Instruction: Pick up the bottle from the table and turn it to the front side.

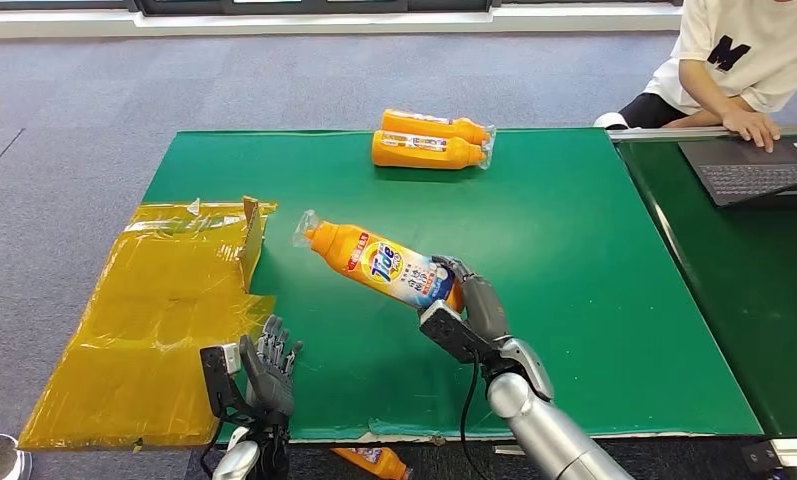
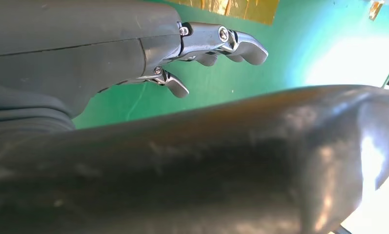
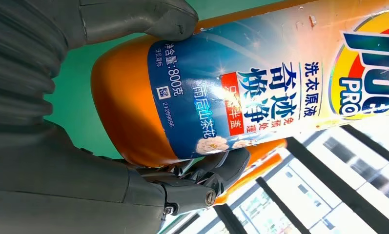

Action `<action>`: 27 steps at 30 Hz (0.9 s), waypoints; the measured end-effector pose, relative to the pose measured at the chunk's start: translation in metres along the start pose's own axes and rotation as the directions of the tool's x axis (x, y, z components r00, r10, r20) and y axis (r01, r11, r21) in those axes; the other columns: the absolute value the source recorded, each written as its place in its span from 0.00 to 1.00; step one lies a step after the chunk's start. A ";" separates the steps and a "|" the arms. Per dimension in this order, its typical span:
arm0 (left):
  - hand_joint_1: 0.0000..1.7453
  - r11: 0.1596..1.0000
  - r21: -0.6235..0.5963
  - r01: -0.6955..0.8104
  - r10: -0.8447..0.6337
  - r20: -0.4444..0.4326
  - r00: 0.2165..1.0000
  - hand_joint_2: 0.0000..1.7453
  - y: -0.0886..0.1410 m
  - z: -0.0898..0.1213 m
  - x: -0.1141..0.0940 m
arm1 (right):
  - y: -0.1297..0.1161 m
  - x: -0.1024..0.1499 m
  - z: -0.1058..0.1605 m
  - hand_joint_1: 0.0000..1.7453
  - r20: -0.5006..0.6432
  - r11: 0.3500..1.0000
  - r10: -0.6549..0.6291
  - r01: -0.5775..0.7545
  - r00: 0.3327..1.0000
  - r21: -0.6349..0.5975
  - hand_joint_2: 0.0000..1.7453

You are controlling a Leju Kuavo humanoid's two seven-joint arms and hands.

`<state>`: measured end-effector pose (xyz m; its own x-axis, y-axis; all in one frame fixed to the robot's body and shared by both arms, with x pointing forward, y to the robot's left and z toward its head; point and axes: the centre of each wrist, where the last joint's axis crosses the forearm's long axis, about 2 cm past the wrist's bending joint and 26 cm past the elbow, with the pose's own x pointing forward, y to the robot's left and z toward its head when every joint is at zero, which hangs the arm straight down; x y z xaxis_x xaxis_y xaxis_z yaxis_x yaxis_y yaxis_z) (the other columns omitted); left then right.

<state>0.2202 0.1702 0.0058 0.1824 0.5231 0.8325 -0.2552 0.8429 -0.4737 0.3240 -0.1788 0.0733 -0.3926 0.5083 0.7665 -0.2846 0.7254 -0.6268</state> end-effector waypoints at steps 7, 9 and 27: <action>0.00 0.999 0.013 0.029 -0.030 0.025 0.999 0.00 -0.003 0.003 0.003 | 0.027 0.025 0.009 1.00 0.112 0.974 -0.208 0.216 0.972 -0.067 1.00; 0.00 0.999 0.009 0.039 -0.040 0.036 0.999 0.00 -0.004 0.003 0.005 | 0.033 0.025 0.015 1.00 0.127 0.951 -0.290 0.300 0.949 -0.069 1.00; 0.00 0.951 -0.256 0.174 -0.134 0.163 0.977 0.00 -0.042 -0.003 0.025 | 0.057 0.024 0.036 1.00 0.200 0.838 -0.520 0.541 0.831 -0.070 1.00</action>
<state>0.2381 0.1476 0.0458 0.0576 0.3774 0.9243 0.0317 0.9246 -0.3795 0.2670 -0.1423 0.0508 -0.3534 -0.0477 0.9342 -0.3895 0.9155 -0.1006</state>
